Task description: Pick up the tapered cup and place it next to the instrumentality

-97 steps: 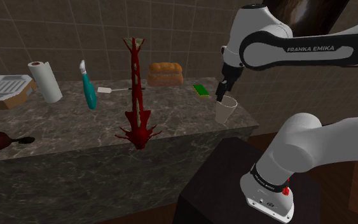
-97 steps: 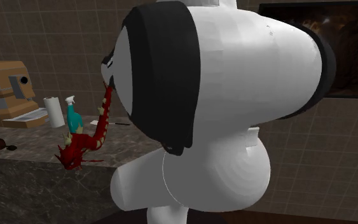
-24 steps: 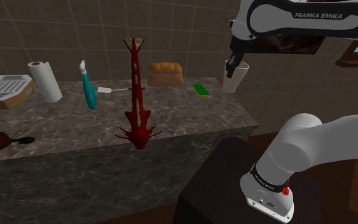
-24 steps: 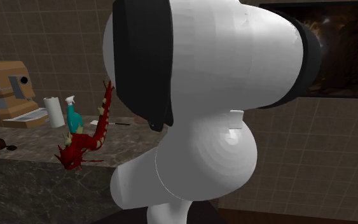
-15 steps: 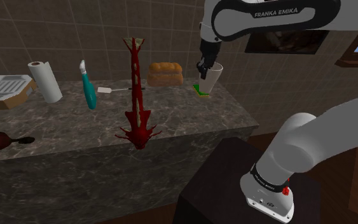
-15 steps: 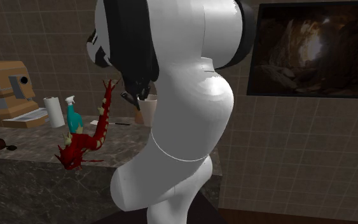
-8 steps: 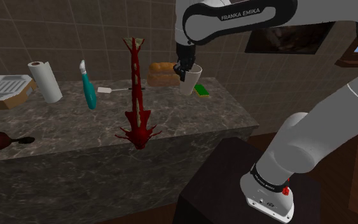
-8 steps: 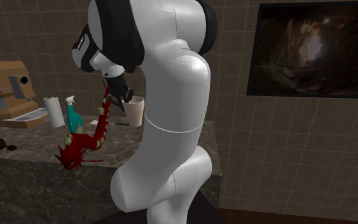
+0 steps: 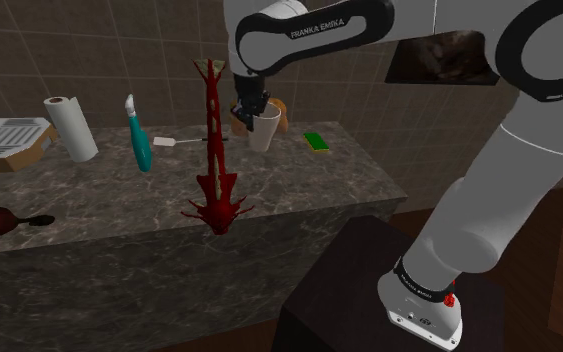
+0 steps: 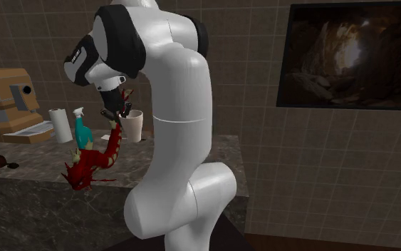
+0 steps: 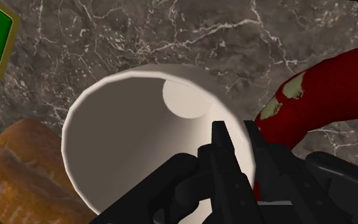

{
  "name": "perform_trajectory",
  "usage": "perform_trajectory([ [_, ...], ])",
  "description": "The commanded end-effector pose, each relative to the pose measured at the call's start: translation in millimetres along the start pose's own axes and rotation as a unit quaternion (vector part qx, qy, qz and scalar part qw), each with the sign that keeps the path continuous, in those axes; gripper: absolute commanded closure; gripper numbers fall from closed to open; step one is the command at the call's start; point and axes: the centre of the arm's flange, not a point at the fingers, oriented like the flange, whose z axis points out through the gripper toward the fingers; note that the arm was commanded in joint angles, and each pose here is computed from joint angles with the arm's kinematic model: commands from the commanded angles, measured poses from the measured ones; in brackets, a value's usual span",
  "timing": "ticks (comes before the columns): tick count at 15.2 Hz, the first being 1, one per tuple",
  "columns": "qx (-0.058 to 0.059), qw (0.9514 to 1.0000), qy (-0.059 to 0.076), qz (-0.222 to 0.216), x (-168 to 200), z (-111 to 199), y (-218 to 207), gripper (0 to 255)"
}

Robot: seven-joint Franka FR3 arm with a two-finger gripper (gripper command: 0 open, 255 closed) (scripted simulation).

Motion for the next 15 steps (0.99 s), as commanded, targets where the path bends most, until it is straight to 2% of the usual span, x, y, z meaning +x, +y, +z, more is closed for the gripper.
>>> perform_trajectory([
  [1, 0.000, 1.0000, 0.000, 0.000, 19.6, 3.8, -17.0, 255],
  [15, 0.000, 1.0000, 0.000, 0.000, 164.7, 31.6, -127.9, 255],
])
